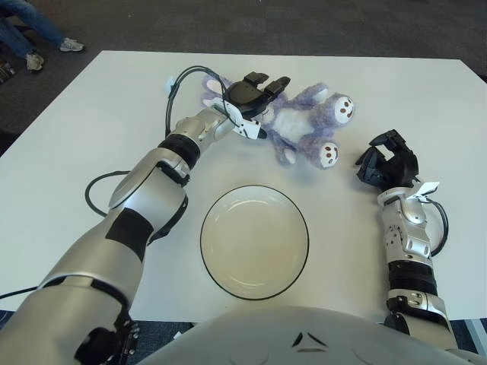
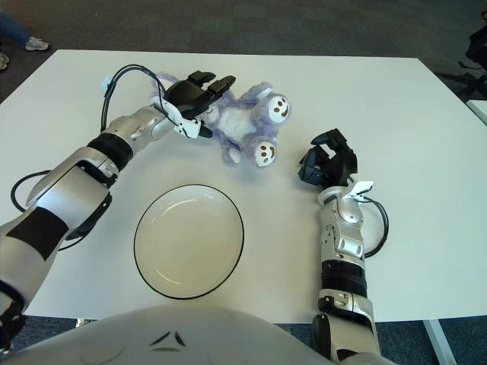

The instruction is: Put the doll into the plate.

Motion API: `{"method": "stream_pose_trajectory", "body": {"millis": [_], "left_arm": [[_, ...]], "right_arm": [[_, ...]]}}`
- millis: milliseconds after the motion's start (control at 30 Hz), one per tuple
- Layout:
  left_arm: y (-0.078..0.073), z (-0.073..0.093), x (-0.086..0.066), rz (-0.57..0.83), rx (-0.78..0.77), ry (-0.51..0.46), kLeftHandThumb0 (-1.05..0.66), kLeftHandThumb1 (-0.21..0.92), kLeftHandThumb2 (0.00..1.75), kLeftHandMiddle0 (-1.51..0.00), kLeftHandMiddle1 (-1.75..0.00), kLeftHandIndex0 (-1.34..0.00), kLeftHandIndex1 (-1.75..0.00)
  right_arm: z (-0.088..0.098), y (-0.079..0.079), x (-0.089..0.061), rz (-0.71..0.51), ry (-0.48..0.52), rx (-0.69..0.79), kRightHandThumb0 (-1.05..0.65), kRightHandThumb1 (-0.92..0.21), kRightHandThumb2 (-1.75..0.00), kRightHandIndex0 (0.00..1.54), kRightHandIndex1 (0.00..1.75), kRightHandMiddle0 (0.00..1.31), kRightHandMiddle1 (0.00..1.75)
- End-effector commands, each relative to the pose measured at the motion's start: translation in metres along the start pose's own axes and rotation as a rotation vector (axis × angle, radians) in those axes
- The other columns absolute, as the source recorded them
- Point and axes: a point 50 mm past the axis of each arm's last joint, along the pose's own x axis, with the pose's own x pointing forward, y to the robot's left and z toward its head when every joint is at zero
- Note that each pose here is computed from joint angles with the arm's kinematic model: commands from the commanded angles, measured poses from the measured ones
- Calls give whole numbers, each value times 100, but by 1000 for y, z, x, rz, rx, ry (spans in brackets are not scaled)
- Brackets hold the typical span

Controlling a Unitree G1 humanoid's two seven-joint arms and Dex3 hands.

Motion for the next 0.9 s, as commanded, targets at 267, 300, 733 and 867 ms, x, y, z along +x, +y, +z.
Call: {"method": "stream_pose_trajectory", "body": {"millis": [267,300,733,867], "left_arm": [[1,9,13,-23,57,30,-85,71,49,-3,-54,0,-19],[1,10,14,-25,57,31,-85,71,49,-3,-56,0,-20],[-6,25,23,-112,72,36,-86,72,49,-2,-65,0,-21],[-10,28,24,-167,97,36,-91,75,45,-1,-103,0,-30]], "right_arm": [[-23,-5,-11,-20,105,20,-1,-12,-152,73,175,59,166],[-23,-5,-11,-20,105,20,-1,-12,-152,73,175,59,166],[-24,-4,-12,-13,106,15,-1,-12,-153,73,175,60,166],[-23,-3,-12,-14,105,14,-1,-12,-152,73,175,60,167]]}}
